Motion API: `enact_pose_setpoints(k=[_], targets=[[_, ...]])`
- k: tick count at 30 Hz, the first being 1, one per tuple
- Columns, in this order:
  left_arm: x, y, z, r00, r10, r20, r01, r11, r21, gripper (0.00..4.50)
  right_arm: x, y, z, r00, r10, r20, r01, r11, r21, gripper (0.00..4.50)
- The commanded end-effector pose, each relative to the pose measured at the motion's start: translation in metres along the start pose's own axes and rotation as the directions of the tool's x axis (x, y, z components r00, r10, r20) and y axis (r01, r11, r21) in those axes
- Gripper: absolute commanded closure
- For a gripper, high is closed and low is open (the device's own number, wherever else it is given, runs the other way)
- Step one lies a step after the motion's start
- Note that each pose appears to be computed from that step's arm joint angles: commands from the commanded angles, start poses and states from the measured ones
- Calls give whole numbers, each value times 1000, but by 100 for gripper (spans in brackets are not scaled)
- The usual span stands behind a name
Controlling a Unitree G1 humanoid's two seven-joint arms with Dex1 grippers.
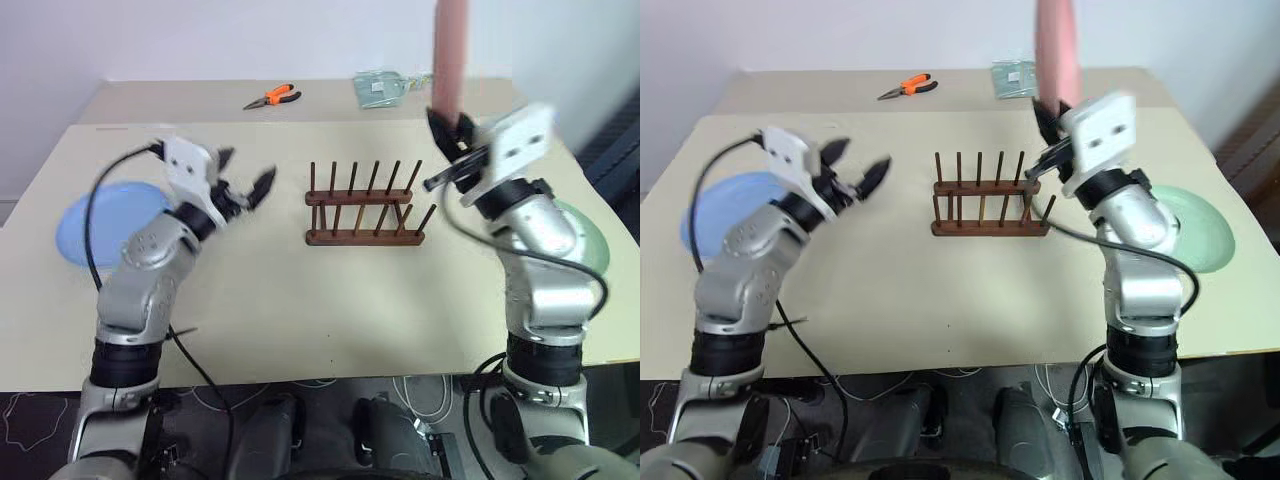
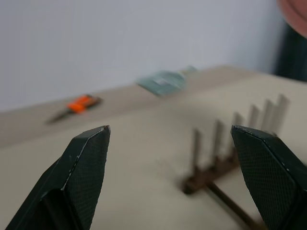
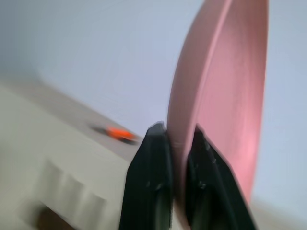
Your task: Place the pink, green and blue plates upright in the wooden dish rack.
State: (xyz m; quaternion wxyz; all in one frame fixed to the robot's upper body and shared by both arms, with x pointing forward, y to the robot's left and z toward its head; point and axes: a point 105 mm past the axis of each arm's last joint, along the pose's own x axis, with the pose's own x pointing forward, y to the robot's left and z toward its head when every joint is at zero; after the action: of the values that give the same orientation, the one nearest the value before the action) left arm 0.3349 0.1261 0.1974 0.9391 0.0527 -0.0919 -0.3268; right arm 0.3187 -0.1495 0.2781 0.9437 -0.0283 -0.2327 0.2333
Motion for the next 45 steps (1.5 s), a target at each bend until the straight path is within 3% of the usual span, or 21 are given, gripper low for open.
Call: enact_pose_setpoints(k=[1, 7, 18, 21, 26, 32, 35, 40, 42, 45], targets=[[-5, -46, 10, 970, -240, 40, 239, 970, 32, 37, -17, 10, -1, 999, 39, -13, -36, 976, 217, 450], [-15, -82, -11, 916, -399, -28, 399, 917, -21, 37, -25, 17, -16, 993, 74, -92, -45, 957, 285, 450], [-17, -88, -21, 908, -414, -65, 413, 910, -25, 37, -29, -5, -46, 975, 80, -209, -7, 944, 329, 450], [-17, -89, -22, 909, -411, -69, 410, 912, -22, 31, -28, -12, -52, 970, 66, -234, 7, 955, 297, 341], [-17, -89, -25, 911, -404, -75, 404, 915, -23, 31, -25, -19, -47, 971, 40, -234, -18, 995, 93, 91], [-18, -84, -30, 928, -366, -67, 362, 930, -61, 31, -43, -33, -21, 979, 61, -195, -75, 995, -64, 91], [-19, -83, -32, 932, -355, -67, 350, 934, -80, 31, -67, -50, -15, 967, 57, -249, -79, 994, -79, 91], [-19, -82, -37, 928, -364, -81, 357, 930, -89, 31, -108, -67, -40, 887, 27, -461, -105, 984, -145, 91], [-16, -82, -38, 924, -373, -84, 366, 927, -87, 31, -130, -85, -78, 774, -89, -627, -110, 956, -272, 91], [-12, -82, -38, 921, -382, -80, 376, 923, -84, 31, -153, -108, -115, 638, -235, -733, -151, 896, -418, 91]])
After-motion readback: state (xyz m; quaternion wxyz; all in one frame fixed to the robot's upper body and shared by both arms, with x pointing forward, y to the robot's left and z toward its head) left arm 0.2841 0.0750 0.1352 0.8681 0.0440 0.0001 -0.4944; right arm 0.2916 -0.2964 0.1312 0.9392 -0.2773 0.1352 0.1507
